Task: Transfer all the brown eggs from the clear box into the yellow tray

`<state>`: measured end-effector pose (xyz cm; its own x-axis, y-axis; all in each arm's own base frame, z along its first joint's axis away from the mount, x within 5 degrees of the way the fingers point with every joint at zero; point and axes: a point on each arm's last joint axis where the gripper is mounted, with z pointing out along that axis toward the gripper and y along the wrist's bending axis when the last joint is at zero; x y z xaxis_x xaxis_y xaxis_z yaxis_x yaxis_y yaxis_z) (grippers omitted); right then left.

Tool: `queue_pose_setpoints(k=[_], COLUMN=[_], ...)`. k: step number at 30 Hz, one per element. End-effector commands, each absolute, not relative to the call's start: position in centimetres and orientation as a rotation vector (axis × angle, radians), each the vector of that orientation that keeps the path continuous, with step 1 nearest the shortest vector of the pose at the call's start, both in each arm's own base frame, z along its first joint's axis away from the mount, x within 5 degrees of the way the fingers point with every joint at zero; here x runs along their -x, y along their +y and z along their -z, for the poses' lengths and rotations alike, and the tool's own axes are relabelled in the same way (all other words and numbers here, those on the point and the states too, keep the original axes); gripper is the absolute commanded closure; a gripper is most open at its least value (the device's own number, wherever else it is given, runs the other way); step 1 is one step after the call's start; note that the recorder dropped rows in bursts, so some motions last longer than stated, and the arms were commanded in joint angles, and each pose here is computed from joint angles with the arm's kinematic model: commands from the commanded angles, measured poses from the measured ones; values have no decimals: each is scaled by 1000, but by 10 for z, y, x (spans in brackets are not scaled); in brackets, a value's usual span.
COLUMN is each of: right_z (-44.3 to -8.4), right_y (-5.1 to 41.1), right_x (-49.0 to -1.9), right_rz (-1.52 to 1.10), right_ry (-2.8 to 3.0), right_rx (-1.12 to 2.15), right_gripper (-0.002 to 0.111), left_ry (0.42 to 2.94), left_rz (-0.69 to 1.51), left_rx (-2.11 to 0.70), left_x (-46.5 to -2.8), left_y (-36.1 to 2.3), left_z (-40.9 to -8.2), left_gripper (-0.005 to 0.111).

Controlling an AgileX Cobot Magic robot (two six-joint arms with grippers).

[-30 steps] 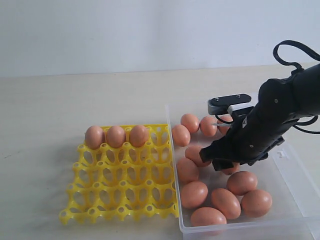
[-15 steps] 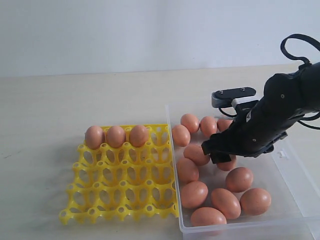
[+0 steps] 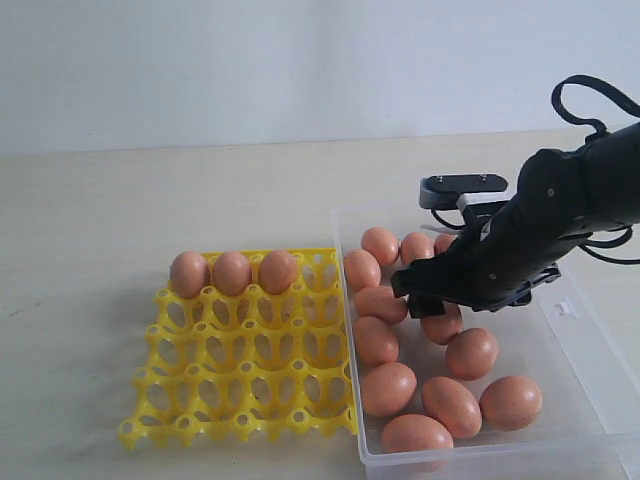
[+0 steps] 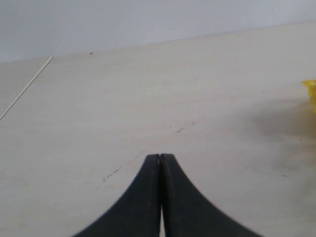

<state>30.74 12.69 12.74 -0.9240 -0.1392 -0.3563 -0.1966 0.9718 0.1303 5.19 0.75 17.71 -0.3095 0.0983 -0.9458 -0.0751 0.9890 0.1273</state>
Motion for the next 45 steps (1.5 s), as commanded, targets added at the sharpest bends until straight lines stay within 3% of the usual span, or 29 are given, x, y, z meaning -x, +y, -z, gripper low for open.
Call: queue_pose_setpoints(k=[1, 7, 9, 12, 13, 22, 24, 26, 28, 45], right_z=[-123, -123, -123, -122, -122, -163, -163, -162, -162, -158], right_y=[128, 131, 131, 131, 131, 130, 131, 136, 141, 161], right_x=[-316, -322, -321, -318, -318, -317, -314, -309, -307, -279], right_rz=[-230, -259, -259, -247, -242, -259, -249, -246, -249, -123], right_ry=[2769, 2765, 2768, 2796, 2802, 2662, 2668, 2688, 2689, 2731], right_rx=[237, 190, 191, 239, 262, 299, 354, 397, 425, 934], right_gripper=[38, 44, 57, 107, 108, 107, 94, 64, 48, 46], left_ry=[1865, 1865, 1865, 1865, 1865, 1865, 1865, 1865, 1865, 1865], left_rz=[-165, -165, -165, -165, -166, -165, -165, -165, -165, -165], left_rx=[-18, -18, -18, -18, -20, -18, -18, -18, -18, -17], left_x=[-52, -52, -52, -52, -52, -52, -52, -52, -52, -52], left_y=[7, 7, 7, 7, 7, 7, 7, 7, 7, 7], left_z=[-179, -179, -179, -179, -179, -179, -179, -179, -179, -179], left_gripper=[107, 107, 107, 107, 107, 107, 107, 107, 107, 107])
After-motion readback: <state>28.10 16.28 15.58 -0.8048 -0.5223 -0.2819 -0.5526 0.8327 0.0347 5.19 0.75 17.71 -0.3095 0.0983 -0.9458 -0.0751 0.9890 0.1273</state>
